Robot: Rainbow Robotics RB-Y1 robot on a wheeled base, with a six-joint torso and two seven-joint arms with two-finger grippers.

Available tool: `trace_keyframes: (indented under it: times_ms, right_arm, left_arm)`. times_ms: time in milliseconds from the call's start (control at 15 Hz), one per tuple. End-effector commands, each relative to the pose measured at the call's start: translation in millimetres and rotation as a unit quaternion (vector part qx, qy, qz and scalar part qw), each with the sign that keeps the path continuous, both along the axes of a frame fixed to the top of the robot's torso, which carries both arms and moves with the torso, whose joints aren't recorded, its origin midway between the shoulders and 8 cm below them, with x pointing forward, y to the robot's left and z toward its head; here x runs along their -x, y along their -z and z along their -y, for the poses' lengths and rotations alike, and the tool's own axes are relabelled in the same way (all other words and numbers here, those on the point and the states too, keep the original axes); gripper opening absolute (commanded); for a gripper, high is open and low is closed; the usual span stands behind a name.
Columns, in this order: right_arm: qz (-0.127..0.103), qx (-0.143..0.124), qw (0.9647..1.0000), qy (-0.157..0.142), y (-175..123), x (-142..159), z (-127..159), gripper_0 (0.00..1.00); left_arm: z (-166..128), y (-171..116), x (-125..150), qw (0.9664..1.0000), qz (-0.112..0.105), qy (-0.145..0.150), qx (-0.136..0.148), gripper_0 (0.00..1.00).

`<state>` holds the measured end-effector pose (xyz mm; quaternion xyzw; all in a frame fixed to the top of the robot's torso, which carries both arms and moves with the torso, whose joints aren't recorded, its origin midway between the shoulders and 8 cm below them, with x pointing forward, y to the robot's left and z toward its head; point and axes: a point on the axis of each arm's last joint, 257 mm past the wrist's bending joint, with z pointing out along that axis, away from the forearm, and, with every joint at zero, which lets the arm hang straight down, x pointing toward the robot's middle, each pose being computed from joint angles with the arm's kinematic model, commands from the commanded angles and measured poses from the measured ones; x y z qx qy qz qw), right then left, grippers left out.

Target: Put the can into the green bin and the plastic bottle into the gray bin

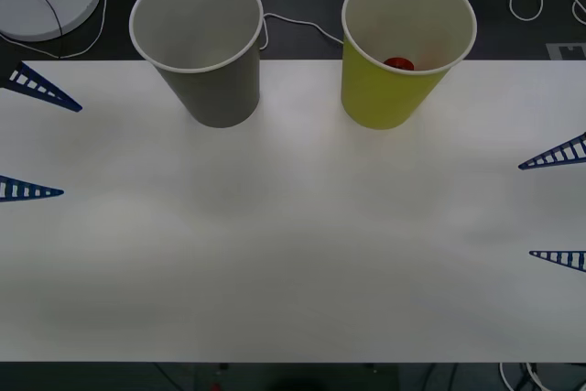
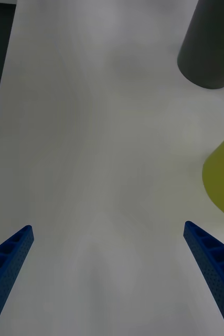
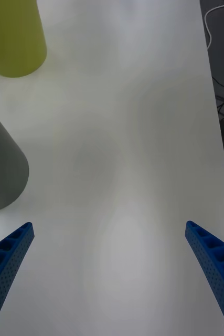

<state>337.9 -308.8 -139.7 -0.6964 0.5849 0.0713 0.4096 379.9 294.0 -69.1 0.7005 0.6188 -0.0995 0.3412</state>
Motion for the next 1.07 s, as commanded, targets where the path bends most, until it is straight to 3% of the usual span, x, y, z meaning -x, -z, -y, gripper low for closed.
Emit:
trace_keyframes:
  times_ms: [67,400,600,1067]
  right_arm:
    - [0.0,0.0,1.0,0.0,0,0,0,1.0]
    - [0.0,0.0,1.0,0.0,0,0,0,1.0]
    - [0.0,0.0,1.0,0.0,0,0,0,1.0]
    - [0.0,0.0,1.0,0.0,0,0,0,1.0]
  left_arm:
    - [-5,14,0,0.9999,0.002,0.01,0.013,1.0]
    - [-7,31,5,0.9996,-0.003,0.013,0.025,1.0]
    - [-9,38,5,0.9997,0.008,0.012,0.017,1.0]
    - [-14,43,8,0.9997,0.008,0.022,0.0,1.0]
